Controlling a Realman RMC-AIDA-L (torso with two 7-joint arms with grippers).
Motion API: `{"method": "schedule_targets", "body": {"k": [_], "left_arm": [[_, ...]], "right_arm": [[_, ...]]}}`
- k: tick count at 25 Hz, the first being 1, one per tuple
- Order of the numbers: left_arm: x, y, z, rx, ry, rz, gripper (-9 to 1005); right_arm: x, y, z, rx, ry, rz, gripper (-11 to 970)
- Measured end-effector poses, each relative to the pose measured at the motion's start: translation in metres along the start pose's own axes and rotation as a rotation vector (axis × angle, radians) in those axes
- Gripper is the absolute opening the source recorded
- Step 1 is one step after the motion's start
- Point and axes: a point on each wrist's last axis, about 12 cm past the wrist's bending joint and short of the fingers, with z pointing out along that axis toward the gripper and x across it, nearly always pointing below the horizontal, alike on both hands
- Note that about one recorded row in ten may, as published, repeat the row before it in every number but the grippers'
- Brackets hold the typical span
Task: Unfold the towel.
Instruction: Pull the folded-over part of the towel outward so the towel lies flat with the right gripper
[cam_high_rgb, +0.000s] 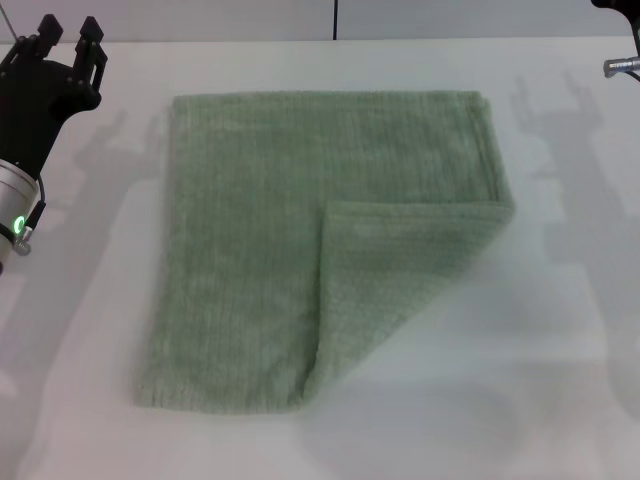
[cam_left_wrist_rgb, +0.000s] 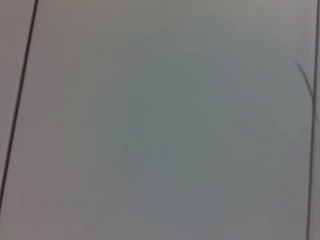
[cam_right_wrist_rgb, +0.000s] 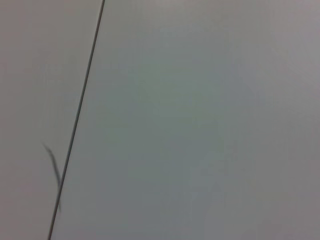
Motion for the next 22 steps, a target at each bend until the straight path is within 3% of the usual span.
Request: {"method": "schedule_targets", "body": {"k": [2, 6, 9, 14, 22], "left_arm": [[0.0, -0.001, 0.0, 0.004, 0.001, 0.001, 583], [0.001, -0.002, 0.0, 0.009, 0.003, 0.001, 340], [0.003, -0.012, 0.004, 0.062, 0.019, 0.002, 157], [0.009, -0.027, 0.015, 0.137, 0.09, 0.026, 96], [0.021, -0.038, 0.033, 0.159, 0.247, 0.06, -2]], "right_arm": [[0.001, 0.0, -0.001, 0.001, 0.003, -0.001, 631], [0.002, -0.001, -0.002, 0.002, 0.009, -0.005, 631], [0.003, -0.002, -0.003, 0.003, 0.013, -0.006, 631], [0.004, -0.002, -0.003, 0.001, 0.019, -0.007, 632], [0.004, 0.0, -0.003, -0.007, 0.022, -0.006, 632]]}}
